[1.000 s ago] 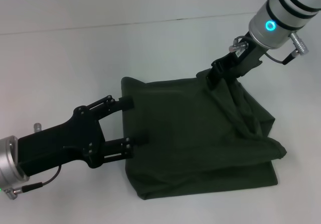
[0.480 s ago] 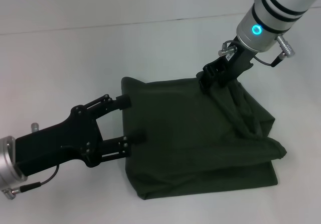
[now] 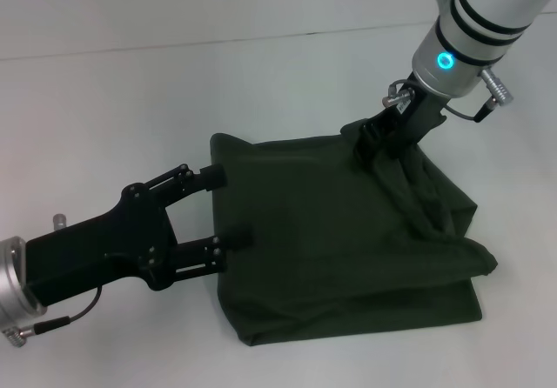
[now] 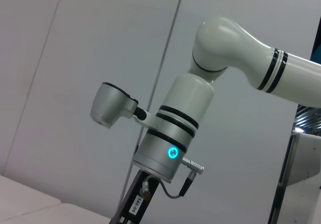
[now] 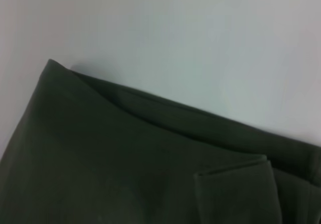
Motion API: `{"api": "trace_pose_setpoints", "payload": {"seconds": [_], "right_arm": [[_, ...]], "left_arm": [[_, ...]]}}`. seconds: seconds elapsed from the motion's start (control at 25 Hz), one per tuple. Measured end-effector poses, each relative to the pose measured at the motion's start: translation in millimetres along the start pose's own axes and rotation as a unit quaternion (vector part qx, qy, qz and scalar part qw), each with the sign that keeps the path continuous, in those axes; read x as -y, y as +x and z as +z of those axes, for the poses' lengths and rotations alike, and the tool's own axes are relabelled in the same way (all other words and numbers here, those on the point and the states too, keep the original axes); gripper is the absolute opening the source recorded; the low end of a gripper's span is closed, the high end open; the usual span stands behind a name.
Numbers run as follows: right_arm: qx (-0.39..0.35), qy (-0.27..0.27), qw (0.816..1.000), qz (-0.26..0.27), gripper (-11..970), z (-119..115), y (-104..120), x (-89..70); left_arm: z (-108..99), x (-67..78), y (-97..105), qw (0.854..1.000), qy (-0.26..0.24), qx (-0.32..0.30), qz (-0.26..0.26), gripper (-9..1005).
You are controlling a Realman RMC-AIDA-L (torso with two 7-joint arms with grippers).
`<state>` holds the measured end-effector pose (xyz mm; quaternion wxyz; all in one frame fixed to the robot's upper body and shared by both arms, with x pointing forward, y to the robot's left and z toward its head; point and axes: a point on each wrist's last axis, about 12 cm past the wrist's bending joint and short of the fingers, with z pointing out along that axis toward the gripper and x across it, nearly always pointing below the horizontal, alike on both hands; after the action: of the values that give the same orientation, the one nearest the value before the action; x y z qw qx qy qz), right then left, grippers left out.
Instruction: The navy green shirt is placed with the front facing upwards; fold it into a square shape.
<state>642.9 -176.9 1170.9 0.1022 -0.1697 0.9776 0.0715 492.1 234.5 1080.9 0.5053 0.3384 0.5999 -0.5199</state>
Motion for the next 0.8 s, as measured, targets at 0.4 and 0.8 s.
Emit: {"api": "trace_pose_setpoints", "payload": {"seconds": [0.4, 0.8], "right_arm": [[0.001, 0.005, 1.000, -0.009, 471, 4.8, -2.7, -3.8], [-0.014, 0.008, 1.000, -0.006, 339, 9.0, 3.5, 0.5]], "left_arm": [[0.2, 0.7, 1.9, 1.000, 0.000, 0.001, -0.004, 886], [0.3, 0.7, 1.6, 1.000, 0.001, 0.002, -0.004, 885]]}}
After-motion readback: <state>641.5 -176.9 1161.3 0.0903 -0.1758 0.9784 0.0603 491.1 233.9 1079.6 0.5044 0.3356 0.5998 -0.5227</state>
